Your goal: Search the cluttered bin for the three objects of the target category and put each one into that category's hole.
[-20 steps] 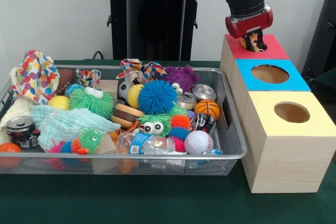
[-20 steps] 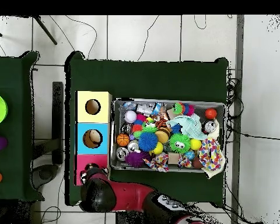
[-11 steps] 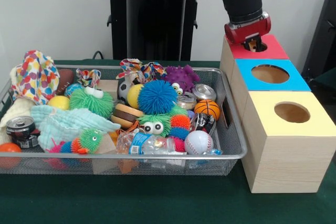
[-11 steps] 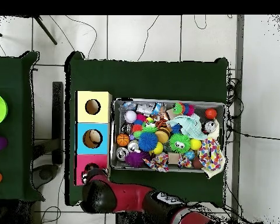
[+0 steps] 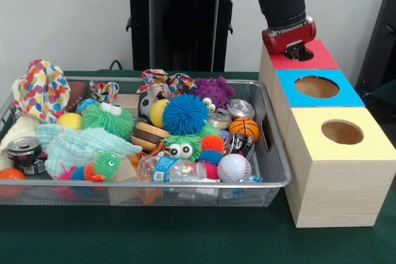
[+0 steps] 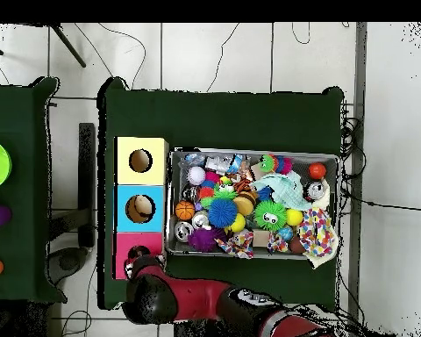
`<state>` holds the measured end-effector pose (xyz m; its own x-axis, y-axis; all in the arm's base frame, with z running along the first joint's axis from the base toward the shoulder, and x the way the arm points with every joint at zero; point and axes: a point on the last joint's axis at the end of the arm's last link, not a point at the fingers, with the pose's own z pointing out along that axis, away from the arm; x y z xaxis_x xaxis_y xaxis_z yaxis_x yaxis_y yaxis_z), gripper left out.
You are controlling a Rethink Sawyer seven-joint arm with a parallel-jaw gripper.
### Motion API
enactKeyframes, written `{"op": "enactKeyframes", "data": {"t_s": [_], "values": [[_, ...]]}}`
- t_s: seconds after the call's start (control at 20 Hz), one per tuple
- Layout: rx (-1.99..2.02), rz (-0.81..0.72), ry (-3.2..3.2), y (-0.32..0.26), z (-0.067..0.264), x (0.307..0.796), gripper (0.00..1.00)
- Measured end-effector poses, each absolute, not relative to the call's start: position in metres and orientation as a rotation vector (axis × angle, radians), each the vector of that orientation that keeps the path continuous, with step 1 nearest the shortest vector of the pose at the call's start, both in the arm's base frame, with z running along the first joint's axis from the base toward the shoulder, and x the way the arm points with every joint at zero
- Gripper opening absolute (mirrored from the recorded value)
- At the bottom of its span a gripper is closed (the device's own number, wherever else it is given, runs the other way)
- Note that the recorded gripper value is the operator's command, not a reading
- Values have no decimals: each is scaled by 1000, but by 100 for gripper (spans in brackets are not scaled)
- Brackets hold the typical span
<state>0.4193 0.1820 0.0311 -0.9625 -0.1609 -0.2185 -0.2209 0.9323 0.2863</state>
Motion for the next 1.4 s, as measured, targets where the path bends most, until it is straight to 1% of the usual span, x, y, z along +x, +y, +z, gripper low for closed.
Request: {"op": "enactKeyframes", "data": {"t_s": [0.6, 0.65, 1.4], "values": [[-286, 467, 2897, 181, 31, 420, 0], [-295, 474, 2894, 183, 32, 419, 100], [-298, 482, 2890, 185, 32, 420, 100]]}}
